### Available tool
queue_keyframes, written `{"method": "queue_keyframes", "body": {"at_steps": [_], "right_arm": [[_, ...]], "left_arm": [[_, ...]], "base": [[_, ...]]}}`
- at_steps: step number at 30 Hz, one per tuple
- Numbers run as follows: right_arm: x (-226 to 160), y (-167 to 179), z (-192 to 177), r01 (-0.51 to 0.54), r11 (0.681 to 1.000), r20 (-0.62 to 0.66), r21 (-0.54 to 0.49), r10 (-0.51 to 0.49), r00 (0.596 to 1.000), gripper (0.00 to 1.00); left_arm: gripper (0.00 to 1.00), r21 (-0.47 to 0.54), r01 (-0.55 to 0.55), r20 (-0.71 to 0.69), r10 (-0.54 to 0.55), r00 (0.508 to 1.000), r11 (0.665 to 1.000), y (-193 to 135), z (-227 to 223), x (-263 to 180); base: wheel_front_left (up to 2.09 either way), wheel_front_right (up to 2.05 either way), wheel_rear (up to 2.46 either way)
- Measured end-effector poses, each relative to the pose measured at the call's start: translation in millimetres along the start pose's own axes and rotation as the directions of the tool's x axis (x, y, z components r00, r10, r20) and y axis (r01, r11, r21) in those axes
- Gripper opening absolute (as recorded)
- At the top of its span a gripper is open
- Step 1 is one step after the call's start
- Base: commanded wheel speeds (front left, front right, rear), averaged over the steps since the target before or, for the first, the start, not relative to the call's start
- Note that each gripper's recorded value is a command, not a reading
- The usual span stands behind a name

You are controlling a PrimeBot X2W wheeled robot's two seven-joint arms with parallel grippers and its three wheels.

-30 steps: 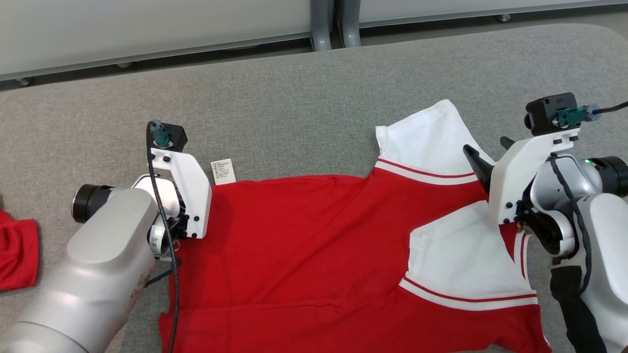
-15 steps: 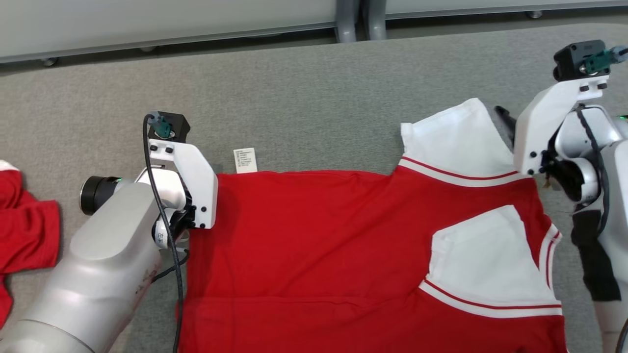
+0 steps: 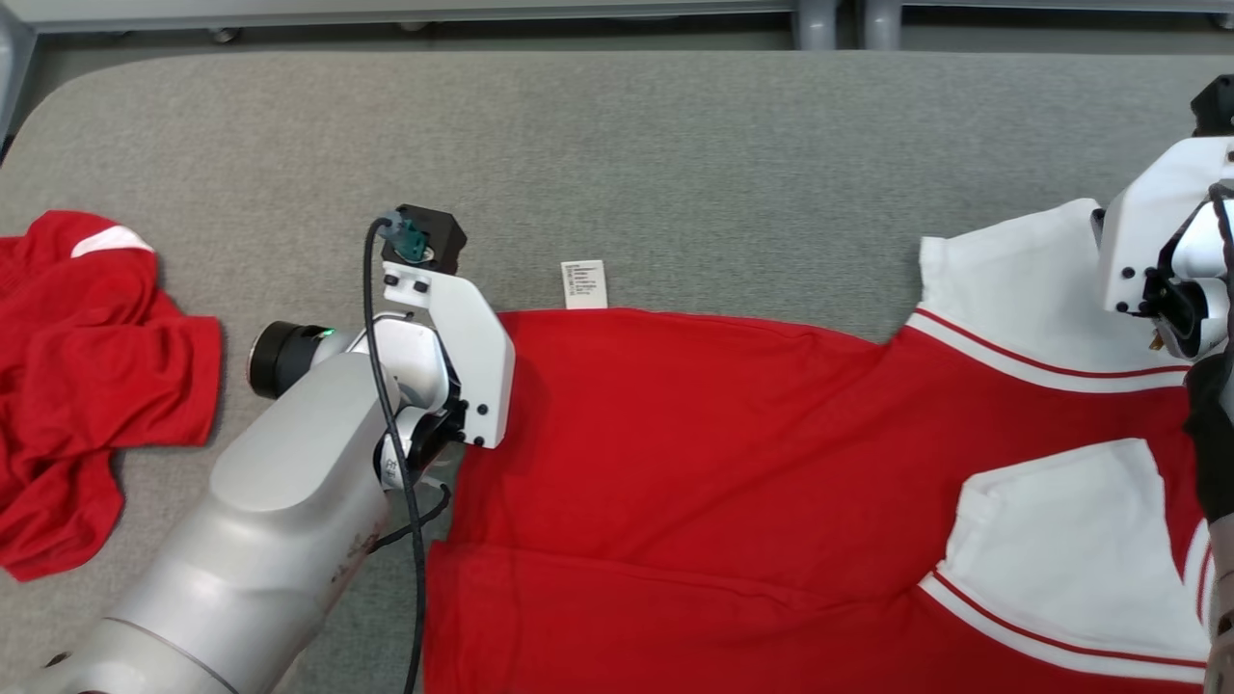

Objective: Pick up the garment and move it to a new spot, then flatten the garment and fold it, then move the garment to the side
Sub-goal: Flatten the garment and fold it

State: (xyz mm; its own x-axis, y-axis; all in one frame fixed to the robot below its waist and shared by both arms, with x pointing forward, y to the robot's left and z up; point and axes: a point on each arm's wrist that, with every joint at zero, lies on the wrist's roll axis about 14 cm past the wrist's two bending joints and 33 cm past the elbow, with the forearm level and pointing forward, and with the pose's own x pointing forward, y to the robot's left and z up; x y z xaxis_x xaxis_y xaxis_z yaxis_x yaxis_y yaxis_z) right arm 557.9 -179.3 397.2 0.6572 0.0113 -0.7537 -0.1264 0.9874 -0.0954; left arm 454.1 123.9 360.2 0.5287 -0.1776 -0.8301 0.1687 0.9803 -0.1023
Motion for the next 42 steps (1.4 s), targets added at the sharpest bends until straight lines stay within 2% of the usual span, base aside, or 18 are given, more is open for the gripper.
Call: {"method": "queue_keyframes", "body": {"at_steps": [5, 10, 12, 13, 14, 15, 18, 23, 24, 25, 26, 30, 32, 33, 35, 36, 38, 42], "right_arm": [[14.5, 3.2, 7.0, 0.006, 1.000, -0.006, -0.023, -0.007, 1.000, 0.63], [28.9, 12.5, -4.2, -0.008, 1.000, -0.065, -0.021, 0.007, 0.998, 0.71], [31.7, 17.8, -4.5, -0.018, 1.000, -0.076, -0.025, 0.016, 0.997, 0.85], [32.2, 20.5, -4.5, -0.024, 0.999, -0.080, -0.025, 0.022, 0.997, 0.83], [32.5, 23.8, -6.2, -0.031, 0.999, -0.091, -0.029, 0.028, 0.995, 0.76], [32.5, 26.7, -8.3, -0.037, 0.999, -0.104, -0.036, 0.033, 0.994, 0.49], [30.2, 30.7, -13.6, -0.045, 0.997, -0.136, -0.058, 0.037, 0.990, 0.26], [25.5, 29.7, -10.9, -0.043, 0.996, -0.114, -0.083, 0.034, 0.993, 0.17], [24.7, 27.6, -9.7, -0.040, 0.996, -0.106, -0.082, 0.031, 0.994, 0.27], [24.2, 25.2, -9.2, -0.034, 0.996, -0.101, -0.086, 0.026, 0.995, 0.50], [24.3, 22.9, -8.5, -0.030, 0.996, -0.095, -0.089, 0.021, 0.995, 1.00], [25.5, 20.2, -4.5, -0.022, 0.995, -0.081, -0.102, 0.014, 0.997, 1.00], [26.2, 22.0, -4.9, -0.027, 0.994, -0.086, -0.102, 0.018, 0.996, 0.80], [26.4, 22.8, -4.9, -0.029, 0.994, -0.088, -0.103, 0.020, 0.996, 0.56], [26.6, 25.5, -4.2, -0.034, 0.994, -0.090, -0.107, 0.024, 0.996, 0.35], [26.7, 26.6, -4.1, -0.036, 0.993, -0.091, -0.112, 0.026, 0.996, 0.31], [26.7, 27.9, -3.3, -0.037, 0.992, -0.086, -0.123, 0.027, 0.996, 0.02], [24.2, 29.0, -0.9, -0.038, 0.990, -0.071, -0.137, 0.028, 0.997, 0.00]], "left_arm": [[0.00, -0.003, 0.002, 0.010, -0.002, 1.000, 1.000, 0.1, 1.0, -3.2], [0.00, -0.012, -0.001, 0.004, 0.001, 1.000, 1.000, 3.9, -1.5, -3.4], [0.00, -0.013, 0.000, 0.003, 0.000, 1.000, 1.000, 4.1, -1.7, -3.1], [0.00, -0.012, 0.000, 0.003, 0.000, 1.000, 1.000, 4.0, -1.9, -3.1], [0.00, -0.011, 0.001, 0.003, -0.001, 1.000, 1.000, 3.8, -1.5, -3.3], [0.00, -0.010, 0.003, 0.002, -0.003, 1.000, 1.000, 3.1, -1.4, -3.4], [0.00, -0.008, 0.003, 0.001, -0.003, 1.000, 1.000, 2.0, -0.6, -4.2], [0.00, -0.012, 0.003, 0.003, -0.003, 1.000, 1.000, 1.1, -0.6, -6.2], [0.00, -0.012, 0.004, 0.005, -0.004, 1.000, 1.000, 1.1, -0.3, -6.6], [0.00, -0.012, 0.003, 0.005, -0.003, 1.000, 1.000, 1.2, -0.6, -6.9], [0.00, -0.014, 0.003, 0.004, -0.003, 1.000, 1.000, 1.4, -1.4, -7.0], [0.00, -0.025, 0.005, 0.002, -0.005, 1.000, 1.000, 1.7, -2.3, -7.1], [0.00, -0.025, 0.005, 0.003, -0.005, 1.000, 1.000, 1.6, -2.4, -7.2], [0.00, -0.025, 0.006, 0.003, -0.005, 1.000, 1.000, 1.5, -2.5, -7.3], [0.00, -0.026, 0.006, 0.002, -0.006, 1.000, 1.000, 1.5, -2.7, -7.5], [0.00, -0.026, 0.006, 0.002, -0.006, 1.000, 1.000, 1.5, -2.8, -7.6], [0.00, -0.026, 0.006, 0.002, -0.006, 1.000, 1.000, 1.5, -2.8, -7.6], [0.00, -0.029, 0.008, 0.006, -0.007, 1.000, 1.000, 0.8, -2.6, -8.7]], "base": [[0.00, 0.00, 0.00], [0.00, 0.00, 0.00], [0.00, 0.00, 0.00], [0.00, 0.00, 0.00], [0.00, 0.00, 0.00], [0.00, 0.00, 0.00], [0.00, 0.00, 0.00], [0.00, 0.00, 0.00], [0.00, 0.00, 0.00], [0.00, 0.00, 0.00], [0.00, 0.00, 0.00], [0.00, 0.00, 0.00], [0.00, 0.00, 0.00], [0.00, 0.00, 0.00], [0.00, 0.00, 0.00], [0.00, 0.00, 0.00], [0.00, 0.00, 0.00], [0.00, 0.00, 0.00]]}}
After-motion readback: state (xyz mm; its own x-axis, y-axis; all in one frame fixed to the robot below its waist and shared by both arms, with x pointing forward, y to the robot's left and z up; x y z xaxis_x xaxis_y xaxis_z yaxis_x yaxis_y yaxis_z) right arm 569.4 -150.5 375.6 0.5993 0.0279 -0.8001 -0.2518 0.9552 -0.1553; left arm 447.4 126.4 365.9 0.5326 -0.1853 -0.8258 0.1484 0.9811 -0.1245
